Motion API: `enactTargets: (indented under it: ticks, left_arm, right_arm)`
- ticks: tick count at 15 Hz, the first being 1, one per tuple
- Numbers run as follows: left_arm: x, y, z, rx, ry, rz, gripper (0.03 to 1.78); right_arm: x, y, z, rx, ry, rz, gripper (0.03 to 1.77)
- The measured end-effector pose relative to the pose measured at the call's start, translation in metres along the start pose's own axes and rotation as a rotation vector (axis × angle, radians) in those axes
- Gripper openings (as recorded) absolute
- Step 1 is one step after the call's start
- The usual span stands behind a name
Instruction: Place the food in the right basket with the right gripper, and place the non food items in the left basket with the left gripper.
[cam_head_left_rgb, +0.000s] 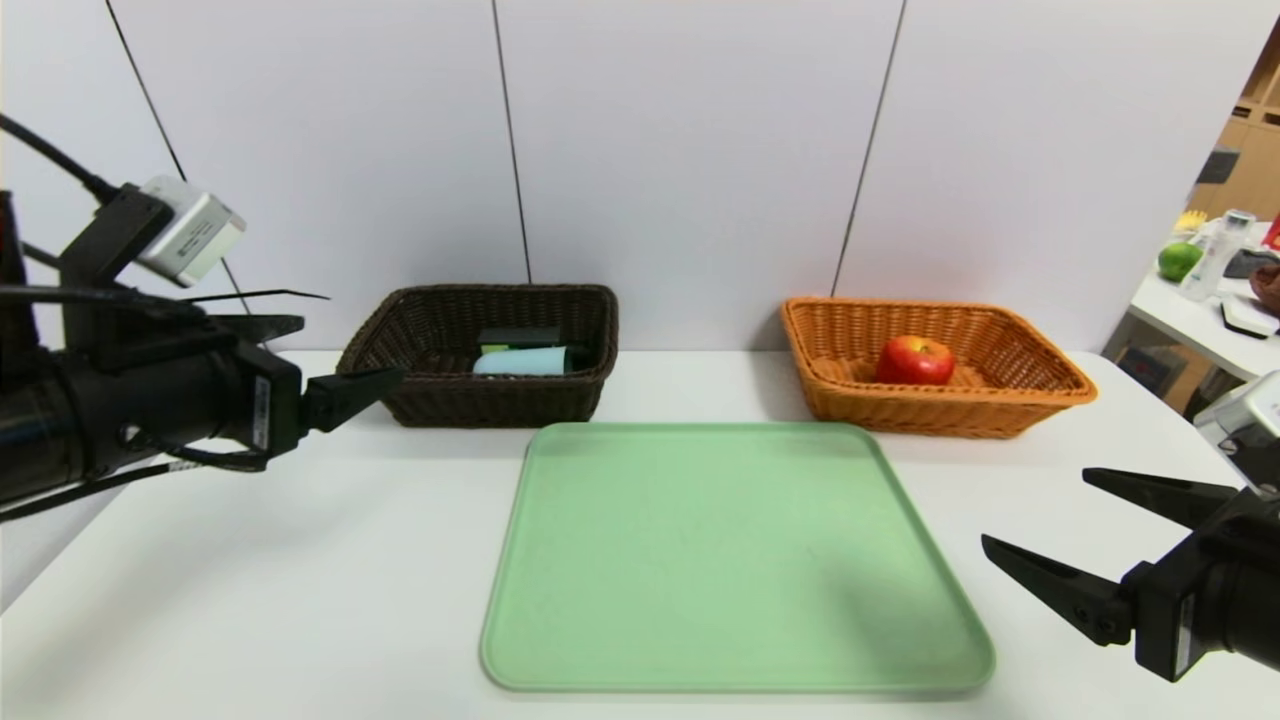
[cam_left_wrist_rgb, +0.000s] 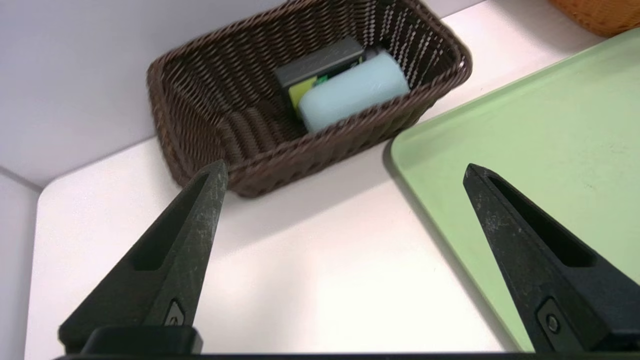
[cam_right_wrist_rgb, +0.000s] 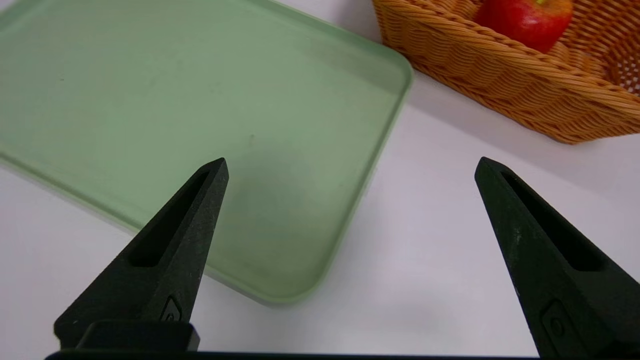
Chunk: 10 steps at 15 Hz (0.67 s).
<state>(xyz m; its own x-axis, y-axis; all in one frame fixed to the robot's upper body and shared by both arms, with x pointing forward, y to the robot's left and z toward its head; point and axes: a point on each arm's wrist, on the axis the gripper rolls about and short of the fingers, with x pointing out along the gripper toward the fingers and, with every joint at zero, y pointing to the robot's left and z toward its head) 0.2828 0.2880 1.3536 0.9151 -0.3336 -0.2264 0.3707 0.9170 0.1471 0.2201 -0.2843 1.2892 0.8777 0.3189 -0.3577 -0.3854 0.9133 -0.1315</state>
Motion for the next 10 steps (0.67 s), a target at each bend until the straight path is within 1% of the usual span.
enactTargets:
  ticks: [4, 10]
  left_arm:
    - [-0.047, -0.008, -0.023, -0.083, -0.027, 0.078, 1.69]
    - [-0.1, -0.015, -0.06, -0.111, -0.076, 0.21, 1.69]
  right_arm:
    - [-0.002, -0.009, -0.002, 0.018, 0.008, -0.094, 1.7]
    - [-0.023, -0.028, -0.007, 0.07, -0.031, -0.269, 1.7]
